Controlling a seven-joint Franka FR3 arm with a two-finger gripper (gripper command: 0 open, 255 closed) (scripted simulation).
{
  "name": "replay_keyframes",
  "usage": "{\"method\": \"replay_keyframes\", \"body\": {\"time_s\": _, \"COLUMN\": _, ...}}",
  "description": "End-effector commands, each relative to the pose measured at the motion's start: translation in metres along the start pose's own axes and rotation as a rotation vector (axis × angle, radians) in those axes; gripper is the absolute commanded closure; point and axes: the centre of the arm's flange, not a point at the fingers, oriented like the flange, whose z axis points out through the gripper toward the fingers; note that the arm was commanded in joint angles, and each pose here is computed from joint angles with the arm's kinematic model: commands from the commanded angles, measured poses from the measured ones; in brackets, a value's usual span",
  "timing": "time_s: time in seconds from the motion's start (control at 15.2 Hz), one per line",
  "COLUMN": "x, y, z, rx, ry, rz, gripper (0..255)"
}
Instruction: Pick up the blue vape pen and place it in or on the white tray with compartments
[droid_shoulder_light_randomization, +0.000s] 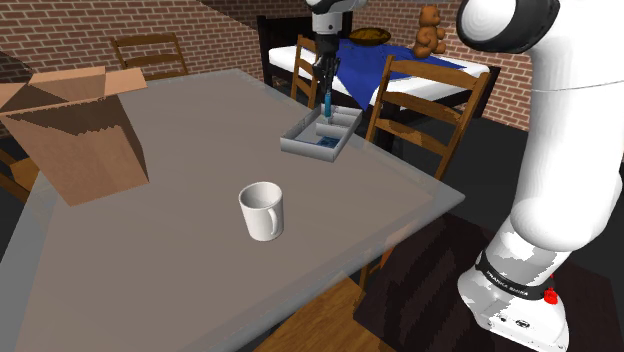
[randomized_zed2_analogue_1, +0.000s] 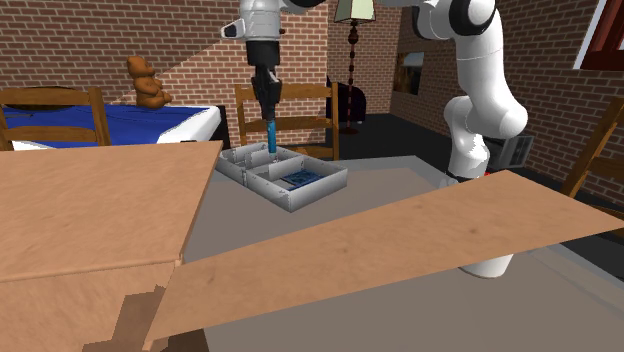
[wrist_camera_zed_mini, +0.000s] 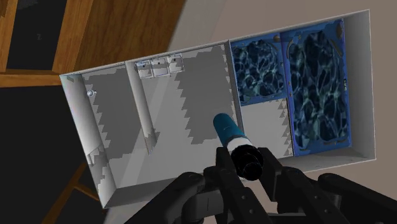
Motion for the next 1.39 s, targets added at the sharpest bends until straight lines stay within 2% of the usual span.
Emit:
{"method": "replay_keyframes", "body": {"time_s": 0.0, "x": 0.0, "y": -0.001, "z": 0.01, "rx": 0.0, "ry": 0.001, "rz": 0.0, "gripper": 255}}
{"method": "replay_keyframes", "body": {"time_s": 0.26, "x": 0.0, "y": -0.001, "z": 0.031, "rx": 0.0, "ry": 0.001, "rz": 0.0, "gripper": 255}}
{"method": "replay_keyframes", "body": {"time_s": 0.73, "x": 0.0, "y": -0.001, "z": 0.031, "rx": 0.0, "ry": 0.001, "rz": 0.0, "gripper": 255}}
{"method": "replay_keyframes", "body": {"time_s": 0.79, "x": 0.0, "y": 0.0, "z": 0.03, "rx": 0.0, "ry": 0.0, "rz": 0.0, "gripper": 0}}
{"method": "replay_keyframes", "body": {"time_s": 1.12, "x": 0.0, "y": -0.001, "z": 0.031, "rx": 0.0, "ry": 0.001, "rz": 0.0, "gripper": 0}}
{"method": "replay_keyframes", "body": {"time_s": 1.32, "x": 0.0, "y": -0.001, "z": -0.009, "rx": 0.0, "ry": 0.001, "rz": 0.0, "gripper": 0}}
